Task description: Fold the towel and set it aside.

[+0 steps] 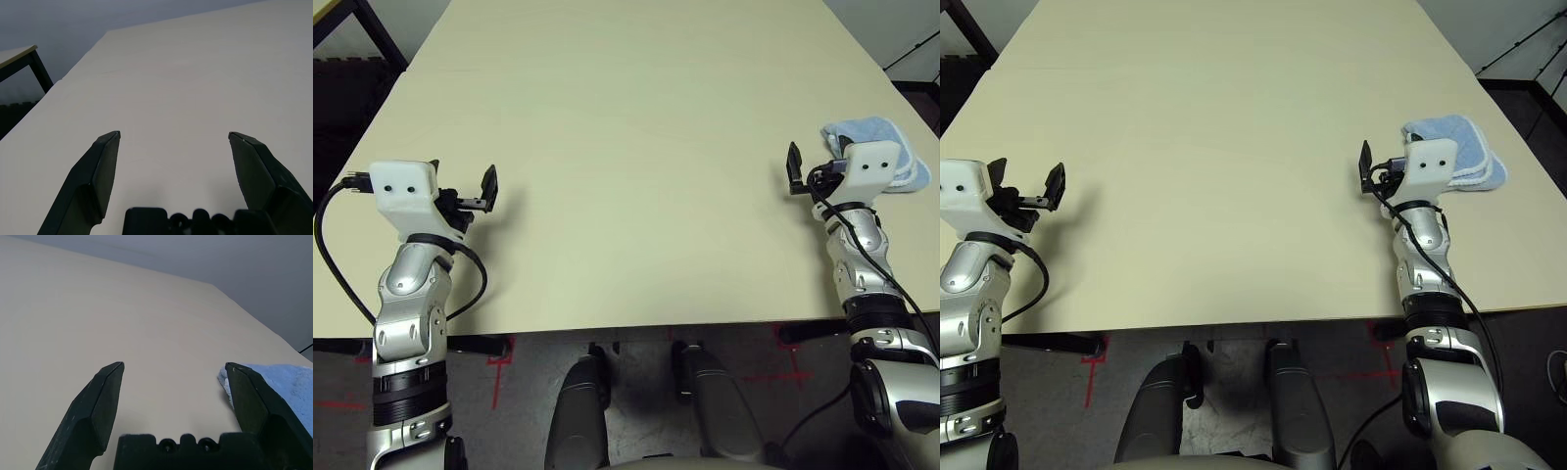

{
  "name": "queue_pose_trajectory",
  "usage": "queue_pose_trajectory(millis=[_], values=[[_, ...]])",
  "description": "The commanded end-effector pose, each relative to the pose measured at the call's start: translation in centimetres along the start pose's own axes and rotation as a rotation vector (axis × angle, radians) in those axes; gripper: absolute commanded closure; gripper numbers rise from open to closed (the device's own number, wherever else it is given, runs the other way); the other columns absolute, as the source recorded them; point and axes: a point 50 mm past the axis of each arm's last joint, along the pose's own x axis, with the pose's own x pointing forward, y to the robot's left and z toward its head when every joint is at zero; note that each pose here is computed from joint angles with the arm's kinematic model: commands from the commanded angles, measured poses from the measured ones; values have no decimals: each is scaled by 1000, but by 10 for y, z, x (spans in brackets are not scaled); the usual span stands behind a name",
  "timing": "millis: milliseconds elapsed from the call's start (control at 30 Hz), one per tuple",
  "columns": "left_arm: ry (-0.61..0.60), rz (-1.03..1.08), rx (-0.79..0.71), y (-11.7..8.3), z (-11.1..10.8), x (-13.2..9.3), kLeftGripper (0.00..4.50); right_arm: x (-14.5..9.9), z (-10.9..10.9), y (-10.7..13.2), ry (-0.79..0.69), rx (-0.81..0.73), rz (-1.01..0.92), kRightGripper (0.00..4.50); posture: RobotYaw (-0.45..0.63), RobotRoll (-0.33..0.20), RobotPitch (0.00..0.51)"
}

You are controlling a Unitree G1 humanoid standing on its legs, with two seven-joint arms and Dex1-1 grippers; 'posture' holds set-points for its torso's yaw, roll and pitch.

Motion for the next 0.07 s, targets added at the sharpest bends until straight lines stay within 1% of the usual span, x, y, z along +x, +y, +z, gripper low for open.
queue_pose_trajectory(millis=[33,67], values=[[27,-15,6,-1,-4,1,0,-3,0,-4,-7,11,-26,38,-128,0,172],[26,-15,4,-1,-4,1,0,-3,0,-4,-7,11,-26,38,-129,0,172]])
